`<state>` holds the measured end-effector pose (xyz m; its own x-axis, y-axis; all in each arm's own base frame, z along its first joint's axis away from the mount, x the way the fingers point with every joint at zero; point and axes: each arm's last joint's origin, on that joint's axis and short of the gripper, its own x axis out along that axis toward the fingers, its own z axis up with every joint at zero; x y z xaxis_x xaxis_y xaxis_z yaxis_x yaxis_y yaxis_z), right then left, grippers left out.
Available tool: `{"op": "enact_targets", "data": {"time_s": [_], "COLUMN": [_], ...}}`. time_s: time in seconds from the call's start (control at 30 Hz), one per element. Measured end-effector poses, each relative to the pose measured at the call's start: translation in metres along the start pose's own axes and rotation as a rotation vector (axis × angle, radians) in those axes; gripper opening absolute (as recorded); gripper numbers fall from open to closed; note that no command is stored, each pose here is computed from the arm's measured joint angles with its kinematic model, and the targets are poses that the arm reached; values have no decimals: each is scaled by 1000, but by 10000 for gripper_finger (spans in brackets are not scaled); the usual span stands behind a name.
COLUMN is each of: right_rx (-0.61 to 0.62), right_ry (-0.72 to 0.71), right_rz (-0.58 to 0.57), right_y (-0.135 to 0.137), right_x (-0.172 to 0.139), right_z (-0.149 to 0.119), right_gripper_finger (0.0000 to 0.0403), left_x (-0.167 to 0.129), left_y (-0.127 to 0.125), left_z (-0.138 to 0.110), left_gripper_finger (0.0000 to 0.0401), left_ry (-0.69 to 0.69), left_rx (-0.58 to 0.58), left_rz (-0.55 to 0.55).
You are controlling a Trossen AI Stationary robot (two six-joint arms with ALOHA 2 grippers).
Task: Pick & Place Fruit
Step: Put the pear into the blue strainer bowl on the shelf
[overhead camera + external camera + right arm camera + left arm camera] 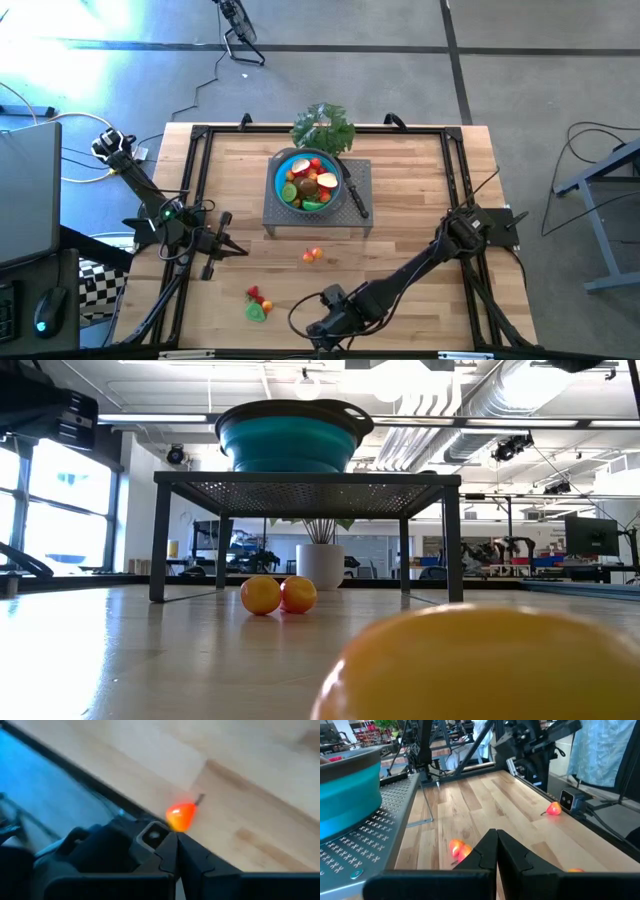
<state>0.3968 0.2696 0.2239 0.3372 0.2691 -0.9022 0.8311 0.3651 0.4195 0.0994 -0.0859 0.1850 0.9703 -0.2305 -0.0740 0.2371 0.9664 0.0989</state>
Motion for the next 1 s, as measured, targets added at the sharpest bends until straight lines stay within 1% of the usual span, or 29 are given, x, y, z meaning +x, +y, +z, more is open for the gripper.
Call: {"op": "enact_targets", "data": {"time_s": [0.07, 0.1, 0.17, 0.27, 0.37, 0.5, 0.53, 0.63, 0.7, 0.83, 0.93, 1.0], "right_rx": [-6, -8, -10, 15, 73, 124, 143, 181, 198, 222, 224, 231], "right_ry": [3, 12, 16, 17, 1, 9, 17, 45, 83, 130, 117, 93], "right_rz": [14, 3, -12, -9, -22, -48, -38, -60, -34, -35, -43, -17], "right_y": [2, 1, -1, 0, -1, -4, -3, -5, -2, -2, -4, -2], "right_x": [4, 6, 9, 14, 20, 27, 30, 38, 45, 57, 65, 68], "right_z": [4, 4, 4, 6, 7, 7, 7, 7, 6, 7, 8, 10], "right_gripper_finger": [11, 19, 43, 94, 150, 209, 221, 252, 270, 303, 323, 330], "left_x": [0, 0, 0, 0, 0, 0, 0, 0, -1, -1, -1, -1], "left_y": [0, 0, 0, 0, 0, 0, 0, 0, 0, 0, 0, 0], "left_z": [0, 0, -1, -1, -2, -5, -6, -10, -13, -14, -14, -14], "left_gripper_finger": [0, 0, 0, 0, 0, 0, 0, 0, 0, 0, 0, 0], "left_ry": [3, 3, 5, 6, 22, 46, 57, 94, 115, 130, 128, 130], "left_rx": [2, 1, -3, -22, -30, -28, -30, -31, -27, -17, -18, -17], "left_rz": [1, 1, 0, 1, 0, 0, 0, -1, 0, -1, -1, -1]}}
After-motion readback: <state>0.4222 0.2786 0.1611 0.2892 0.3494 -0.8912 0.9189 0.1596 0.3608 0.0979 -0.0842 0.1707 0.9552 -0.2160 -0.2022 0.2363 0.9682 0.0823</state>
